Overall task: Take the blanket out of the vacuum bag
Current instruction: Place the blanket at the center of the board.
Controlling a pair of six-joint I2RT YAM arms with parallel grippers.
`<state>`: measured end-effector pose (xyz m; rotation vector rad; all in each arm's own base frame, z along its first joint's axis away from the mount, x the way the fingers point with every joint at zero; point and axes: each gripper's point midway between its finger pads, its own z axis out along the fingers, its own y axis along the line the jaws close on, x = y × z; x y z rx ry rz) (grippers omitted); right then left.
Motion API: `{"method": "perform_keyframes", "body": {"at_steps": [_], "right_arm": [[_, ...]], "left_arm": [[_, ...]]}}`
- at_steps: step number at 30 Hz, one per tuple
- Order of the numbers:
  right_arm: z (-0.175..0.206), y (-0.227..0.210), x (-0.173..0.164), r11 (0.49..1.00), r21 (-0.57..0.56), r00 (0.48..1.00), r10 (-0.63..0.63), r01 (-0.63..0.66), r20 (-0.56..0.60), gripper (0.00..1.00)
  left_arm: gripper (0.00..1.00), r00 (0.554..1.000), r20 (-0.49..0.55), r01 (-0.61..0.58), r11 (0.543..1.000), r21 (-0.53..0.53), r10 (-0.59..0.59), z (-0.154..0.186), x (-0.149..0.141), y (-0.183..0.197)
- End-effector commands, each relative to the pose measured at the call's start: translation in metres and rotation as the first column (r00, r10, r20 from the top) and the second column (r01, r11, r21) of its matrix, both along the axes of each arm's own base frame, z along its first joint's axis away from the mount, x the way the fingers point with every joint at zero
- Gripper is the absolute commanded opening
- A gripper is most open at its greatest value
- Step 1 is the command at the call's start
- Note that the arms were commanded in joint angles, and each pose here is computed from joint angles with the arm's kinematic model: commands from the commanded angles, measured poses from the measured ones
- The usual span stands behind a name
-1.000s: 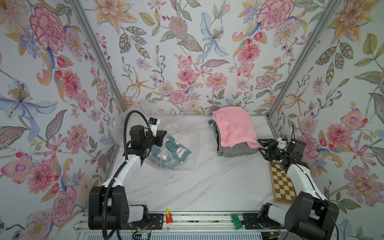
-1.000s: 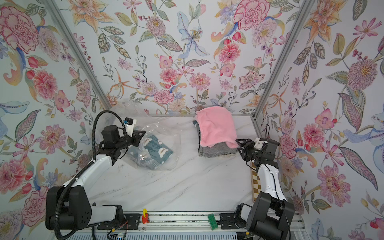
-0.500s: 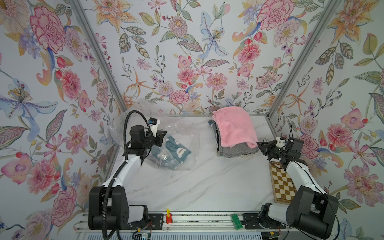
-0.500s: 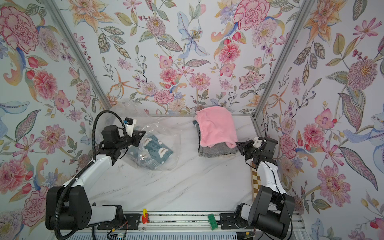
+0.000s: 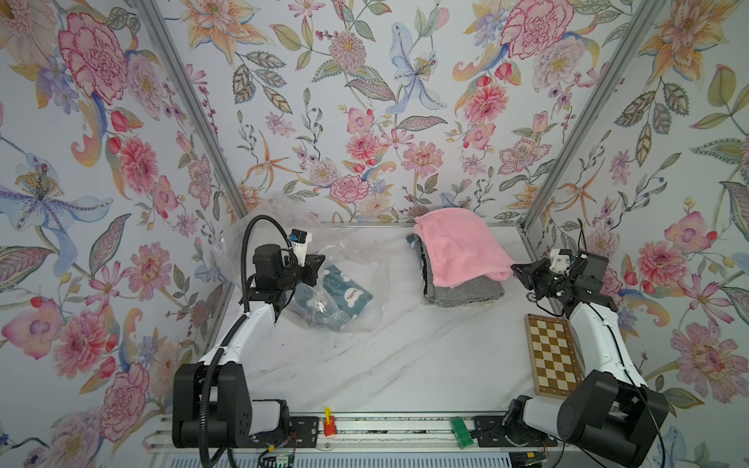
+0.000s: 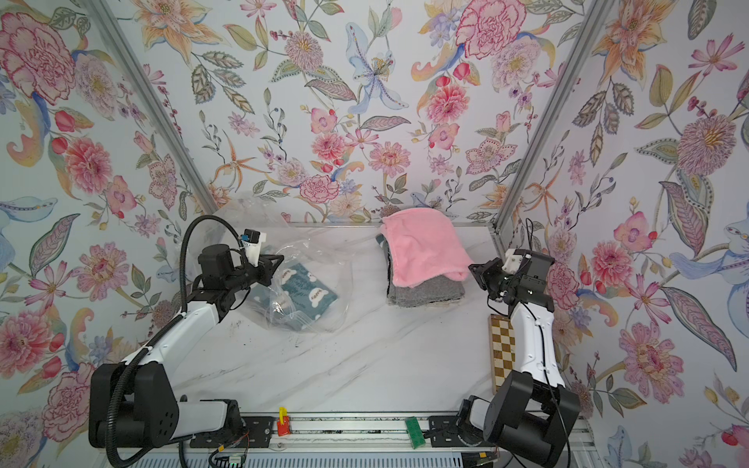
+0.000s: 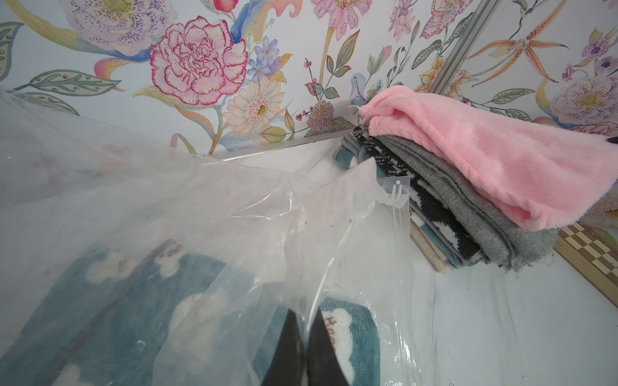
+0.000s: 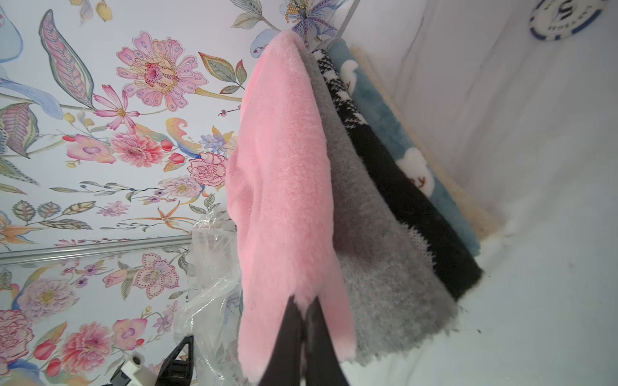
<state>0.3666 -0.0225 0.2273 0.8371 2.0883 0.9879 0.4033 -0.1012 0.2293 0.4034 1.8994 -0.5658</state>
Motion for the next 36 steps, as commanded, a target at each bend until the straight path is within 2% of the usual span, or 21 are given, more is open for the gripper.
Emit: {"method": "perform_keyframes", "body": {"at_steps": [1,3,6,7,9,11,13,15,19,22,23,24,27,29,32,36], "right_arm": [[-0.018,-0.009,-0.013,0.993,-0.117,0.996,0.001,-0.010,-0.084,0.00],[-0.023,-0.013,-0.017,0.987,-0.163,0.994,-0.008,-0.010,-0.107,0.04],[-0.031,-0.017,-0.021,0.979,-0.205,0.990,-0.016,-0.014,-0.141,0.21],[-0.032,-0.019,-0.023,0.974,-0.226,0.989,-0.024,-0.010,-0.147,0.31],[-0.022,-0.024,-0.026,0.949,-0.317,0.991,-0.046,0.004,-0.126,0.61],[-0.003,-0.022,-0.028,0.910,-0.415,0.995,-0.055,0.018,-0.077,0.77],[0.020,-0.013,-0.029,0.842,-0.540,0.999,-0.035,0.021,-0.017,0.89],[0.041,0.004,-0.030,0.744,-0.668,0.999,0.017,0.006,0.028,0.99],[0.050,0.040,-0.025,0.570,-0.819,0.984,0.171,-0.061,0.046,0.99],[0.041,0.075,-0.020,0.388,-0.912,0.934,0.357,-0.135,0.014,1.00],[0.036,0.087,-0.020,0.290,-0.944,0.901,0.433,-0.157,-0.017,0.99],[0.031,0.098,-0.020,0.163,-0.974,0.865,0.499,-0.154,-0.053,0.99],[0.025,0.118,-0.022,-0.141,-0.987,0.776,0.615,-0.071,-0.144,1.00],[0.024,0.125,-0.026,-0.261,-0.965,0.720,0.665,-0.024,-0.198,1.00],[0.016,0.131,-0.032,-0.410,-0.912,0.637,0.708,0.019,-0.305,1.00],[-0.002,0.140,-0.037,-0.600,-0.793,0.570,0.689,0.102,-0.448,1.00]], "left_arm": [[0.05,0.998,0.057,-0.007,1.000,0.016,0.006,0.020,0.003,0.003],[0.05,0.998,0.056,-0.004,1.000,0.015,0.003,0.020,0.003,0.002],[0.05,0.998,0.058,-0.003,1.000,0.014,0.002,0.021,0.003,0.002],[0.05,0.998,0.058,-0.004,1.000,0.015,0.003,0.021,0.003,0.002],[0.05,0.998,0.057,-0.003,1.000,0.014,0.002,0.021,0.003,0.002],[0.06,0.998,0.056,-0.003,1.000,0.014,0.002,0.020,0.003,0.002],[0.06,0.999,0.053,-0.003,1.000,0.014,0.002,0.019,0.003,0.002],[0.06,0.999,0.051,-0.002,1.000,0.014,0.001,0.019,0.003,0.002],[0.06,0.999,0.053,-0.004,1.000,0.016,0.004,0.019,0.003,0.003],[0.06,0.998,0.055,-0.005,1.000,0.017,0.004,0.020,0.003,0.003],[0.05,0.998,0.055,-0.006,1.000,0.018,0.005,0.020,0.003,0.003],[0.06,0.998,0.055,-0.008,1.000,0.018,0.007,0.020,0.003,0.003],[0.06,0.998,0.055,-0.007,1.000,0.019,0.006,0.020,0.003,0.003],[0.06,0.998,0.055,-0.006,1.000,0.020,0.005,0.020,0.003,0.003],[0.06,0.998,0.055,-0.008,1.000,0.021,0.006,0.020,0.003,0.003],[0.06,0.998,0.056,-0.009,1.000,0.022,0.008,0.020,0.003,0.004]]}}
